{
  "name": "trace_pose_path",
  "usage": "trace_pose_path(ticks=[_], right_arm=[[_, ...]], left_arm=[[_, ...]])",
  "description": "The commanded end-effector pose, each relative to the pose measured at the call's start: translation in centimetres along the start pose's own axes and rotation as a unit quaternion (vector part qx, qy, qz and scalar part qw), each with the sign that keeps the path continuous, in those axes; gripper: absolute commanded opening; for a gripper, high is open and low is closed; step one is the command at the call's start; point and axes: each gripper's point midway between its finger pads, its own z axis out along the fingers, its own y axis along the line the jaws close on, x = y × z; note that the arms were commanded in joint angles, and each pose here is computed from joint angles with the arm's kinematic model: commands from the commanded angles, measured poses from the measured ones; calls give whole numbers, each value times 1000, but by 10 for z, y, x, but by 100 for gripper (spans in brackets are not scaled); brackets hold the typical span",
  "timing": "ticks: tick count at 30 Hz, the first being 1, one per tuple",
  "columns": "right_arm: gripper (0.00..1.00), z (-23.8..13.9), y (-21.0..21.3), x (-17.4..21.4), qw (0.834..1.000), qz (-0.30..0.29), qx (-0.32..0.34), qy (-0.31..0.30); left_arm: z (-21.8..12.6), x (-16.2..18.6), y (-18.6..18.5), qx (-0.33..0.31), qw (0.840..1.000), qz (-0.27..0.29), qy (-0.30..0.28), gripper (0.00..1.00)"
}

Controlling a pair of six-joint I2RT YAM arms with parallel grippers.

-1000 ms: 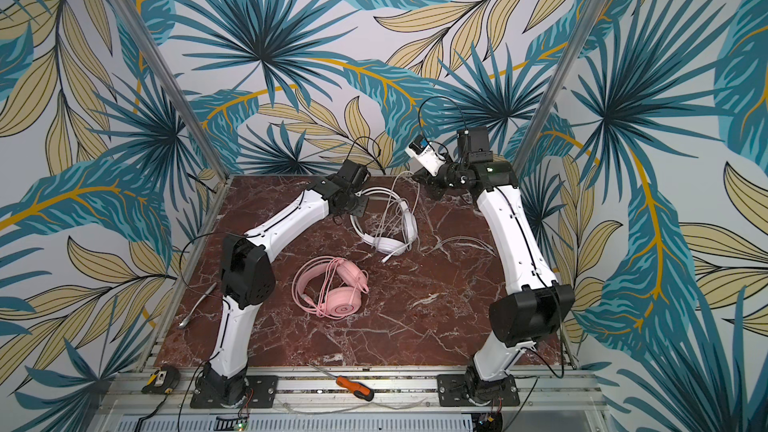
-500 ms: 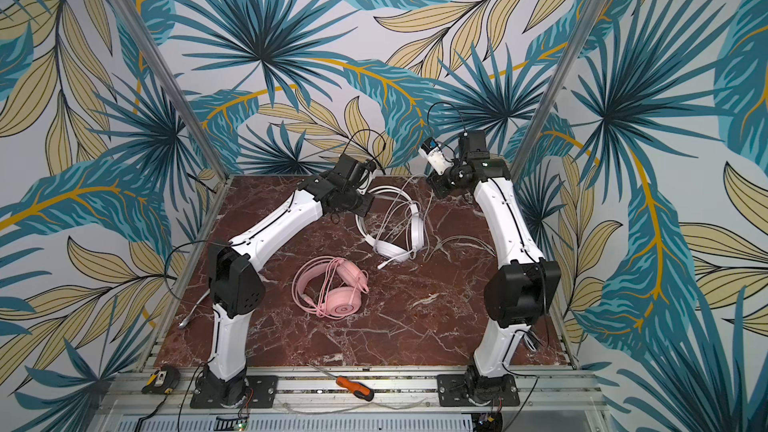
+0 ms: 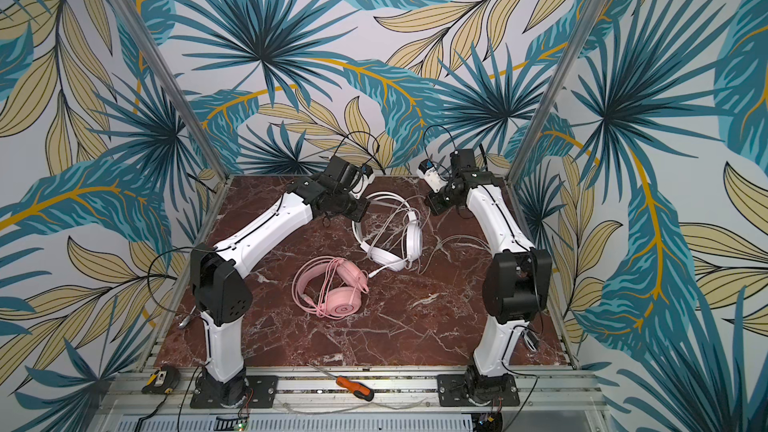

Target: Wrap the headphones

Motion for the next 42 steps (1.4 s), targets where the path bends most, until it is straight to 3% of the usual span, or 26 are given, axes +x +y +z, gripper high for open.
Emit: trace_pose_path(ticks=[1,9,18,24,30,35,38,42], right_arm=[[0,13,16,4,997,50,-53,-25],[2,39,48,22,987,117,-101,-52],[20,55,57,47,982,160,-92,-35],[44,42,49,67,991,130,-36,-3],[54,25,32,76,994,110,14,21],[56,13,35,85,998,51,16,40],[57,2,37,99,997,-40,36,49],[61,-5,35,127,982,-157,59,88]], left_arm=[[-41,-34,-10,57,995,-39,-73,0],[-31,-19,-3,82,991,-90,-58,0],[-22,-8,3,86,988,-119,-39,0],[-16,0,12,86,986,-139,-32,0],[-9,7,16,88,984,-151,-23,0],[-5,13,21,86,983,-159,-15,0],[-6,14,25,85,982,-166,-15,0],[-8,12,29,88,980,-180,-16,0]])
